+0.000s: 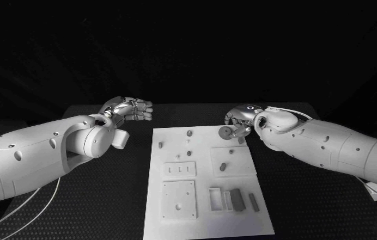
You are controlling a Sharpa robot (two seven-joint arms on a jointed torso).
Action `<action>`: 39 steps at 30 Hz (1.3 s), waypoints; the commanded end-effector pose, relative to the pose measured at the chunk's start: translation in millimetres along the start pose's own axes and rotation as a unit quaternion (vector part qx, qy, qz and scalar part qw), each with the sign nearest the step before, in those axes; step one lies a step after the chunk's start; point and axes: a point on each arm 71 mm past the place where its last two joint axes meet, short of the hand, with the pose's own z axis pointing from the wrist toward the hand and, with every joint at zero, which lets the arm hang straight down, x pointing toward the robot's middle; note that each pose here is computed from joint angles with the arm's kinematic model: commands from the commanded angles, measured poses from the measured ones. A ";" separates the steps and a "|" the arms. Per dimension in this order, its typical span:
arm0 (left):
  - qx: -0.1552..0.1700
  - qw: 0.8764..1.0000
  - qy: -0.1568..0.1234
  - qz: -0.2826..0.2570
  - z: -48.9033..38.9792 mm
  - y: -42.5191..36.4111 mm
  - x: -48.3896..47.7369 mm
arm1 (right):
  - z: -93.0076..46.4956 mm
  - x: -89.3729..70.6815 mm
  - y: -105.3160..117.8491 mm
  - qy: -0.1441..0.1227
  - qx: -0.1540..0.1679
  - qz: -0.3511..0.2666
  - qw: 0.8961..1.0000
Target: Assemble the parts on the task board
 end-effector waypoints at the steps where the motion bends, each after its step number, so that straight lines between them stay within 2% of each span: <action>1: 0.006 1.000 0.010 0.001 0.8 -1.8 2.4 | 0.6 2.8 1.5 0.013 -0.012 0.012 1.000; 24: 0.005 1.000 0.009 0.003 0.5 -1.6 1.0 | 4.7 20.2 0.6 0.041 -0.010 0.017 0.999; 39: 0.004 1.000 0.010 0.003 0.6 -1.6 1.7 | 7.2 22.8 7.0 0.042 -0.010 0.017 0.999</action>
